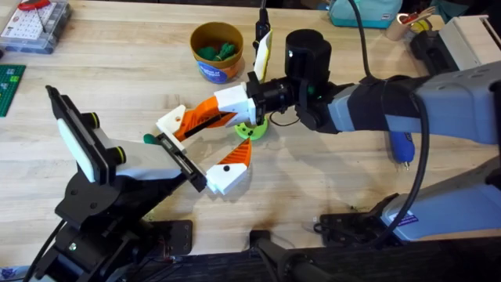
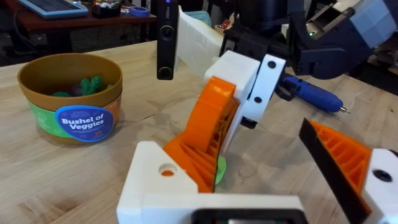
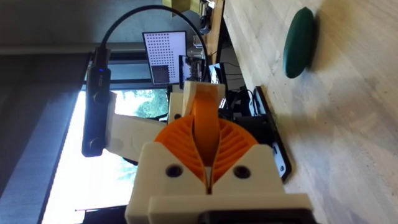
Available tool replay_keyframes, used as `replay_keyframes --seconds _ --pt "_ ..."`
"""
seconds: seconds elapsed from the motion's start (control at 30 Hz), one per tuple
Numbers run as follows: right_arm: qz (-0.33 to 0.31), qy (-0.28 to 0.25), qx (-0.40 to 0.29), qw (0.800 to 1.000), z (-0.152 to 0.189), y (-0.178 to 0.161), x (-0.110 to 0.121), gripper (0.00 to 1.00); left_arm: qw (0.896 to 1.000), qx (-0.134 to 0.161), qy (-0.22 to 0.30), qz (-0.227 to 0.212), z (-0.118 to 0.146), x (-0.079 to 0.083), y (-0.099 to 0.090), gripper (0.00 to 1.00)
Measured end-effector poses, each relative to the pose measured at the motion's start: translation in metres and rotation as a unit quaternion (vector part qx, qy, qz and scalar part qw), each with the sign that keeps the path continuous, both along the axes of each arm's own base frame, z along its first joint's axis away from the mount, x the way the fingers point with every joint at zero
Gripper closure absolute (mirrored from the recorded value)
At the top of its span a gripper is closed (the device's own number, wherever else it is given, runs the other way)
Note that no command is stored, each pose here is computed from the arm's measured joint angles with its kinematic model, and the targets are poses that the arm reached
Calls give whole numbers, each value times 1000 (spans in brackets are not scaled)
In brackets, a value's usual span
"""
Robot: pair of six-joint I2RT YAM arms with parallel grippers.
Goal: Pick up the gripper from the table and insert it into the empty holder that is missing its gripper. Then pick up a screw, insert it into the mounting hole, and use the screwdriver to tighten it. Finally, clean up the table by picking up the vegetable and placing it into the bucket.
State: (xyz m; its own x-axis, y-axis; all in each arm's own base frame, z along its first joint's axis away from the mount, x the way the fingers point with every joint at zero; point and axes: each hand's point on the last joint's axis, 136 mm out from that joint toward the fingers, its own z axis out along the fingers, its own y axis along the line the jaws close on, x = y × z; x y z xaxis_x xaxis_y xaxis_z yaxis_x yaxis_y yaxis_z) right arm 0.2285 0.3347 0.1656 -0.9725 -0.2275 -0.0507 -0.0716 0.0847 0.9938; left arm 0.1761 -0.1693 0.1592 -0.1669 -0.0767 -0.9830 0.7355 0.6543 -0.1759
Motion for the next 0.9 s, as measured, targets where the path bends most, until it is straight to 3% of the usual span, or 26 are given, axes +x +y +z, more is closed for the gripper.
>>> replay_keyframes --seconds 0.9 --pt "3 8 0 1000 0 -6 2 993 1000 -4 4 0 2 0 0 10"
